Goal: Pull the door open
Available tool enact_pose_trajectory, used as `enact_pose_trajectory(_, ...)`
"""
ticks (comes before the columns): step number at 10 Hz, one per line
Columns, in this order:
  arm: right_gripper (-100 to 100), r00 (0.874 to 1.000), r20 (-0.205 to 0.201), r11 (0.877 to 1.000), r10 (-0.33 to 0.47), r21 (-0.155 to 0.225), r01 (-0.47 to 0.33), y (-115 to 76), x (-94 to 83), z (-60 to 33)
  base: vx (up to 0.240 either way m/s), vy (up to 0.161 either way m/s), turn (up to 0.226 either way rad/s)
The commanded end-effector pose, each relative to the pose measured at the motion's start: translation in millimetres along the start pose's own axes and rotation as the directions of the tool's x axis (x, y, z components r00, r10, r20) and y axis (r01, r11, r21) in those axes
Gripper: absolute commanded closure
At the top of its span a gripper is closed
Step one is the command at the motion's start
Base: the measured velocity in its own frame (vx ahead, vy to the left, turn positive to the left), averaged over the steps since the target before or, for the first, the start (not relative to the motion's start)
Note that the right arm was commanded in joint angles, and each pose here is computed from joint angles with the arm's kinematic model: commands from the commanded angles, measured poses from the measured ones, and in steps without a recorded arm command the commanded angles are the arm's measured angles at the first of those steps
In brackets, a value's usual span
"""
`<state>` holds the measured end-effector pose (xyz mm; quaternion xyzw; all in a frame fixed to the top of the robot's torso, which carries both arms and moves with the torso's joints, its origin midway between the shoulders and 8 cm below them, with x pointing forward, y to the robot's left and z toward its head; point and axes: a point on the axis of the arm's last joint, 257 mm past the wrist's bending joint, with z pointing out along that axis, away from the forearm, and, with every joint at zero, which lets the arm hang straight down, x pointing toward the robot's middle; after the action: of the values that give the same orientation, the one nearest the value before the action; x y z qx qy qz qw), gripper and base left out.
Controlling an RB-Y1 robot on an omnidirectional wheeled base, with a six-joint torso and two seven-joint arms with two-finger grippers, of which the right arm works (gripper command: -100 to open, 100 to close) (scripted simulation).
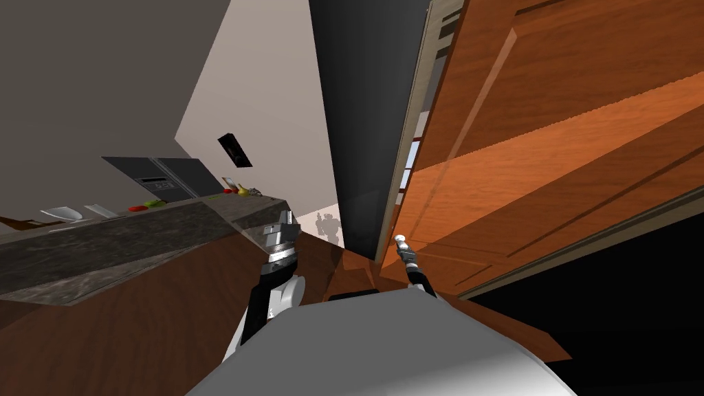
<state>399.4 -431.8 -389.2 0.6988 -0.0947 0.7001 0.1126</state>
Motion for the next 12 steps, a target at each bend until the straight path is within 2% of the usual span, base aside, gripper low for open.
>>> enact_pose_trajectory(1,100,1.0,0.003,1.0,0.002,0.002,-0.002,-2.1,-1.2,-1.0,-0.023,0.0,0.015)
enact_pose_trajectory(4,100,1.0,0.003,1.0,0.002,0.002,-0.002,-2.1,-1.2,-1.0,-0.006,0.001,0.0)
enact_pose_trajectory(7,100,1.0,0.002,0.999,0.006,0.04,-0.006,-1.3,-1.7,-8.7,-0.158,-0.031,0.113)
enact_pose_trajectory(12,100,1.0,0.004,0.993,0.022,0.118,-0.022,-3.3,-2.1,-25.3,-0.233,-0.03,0.127)
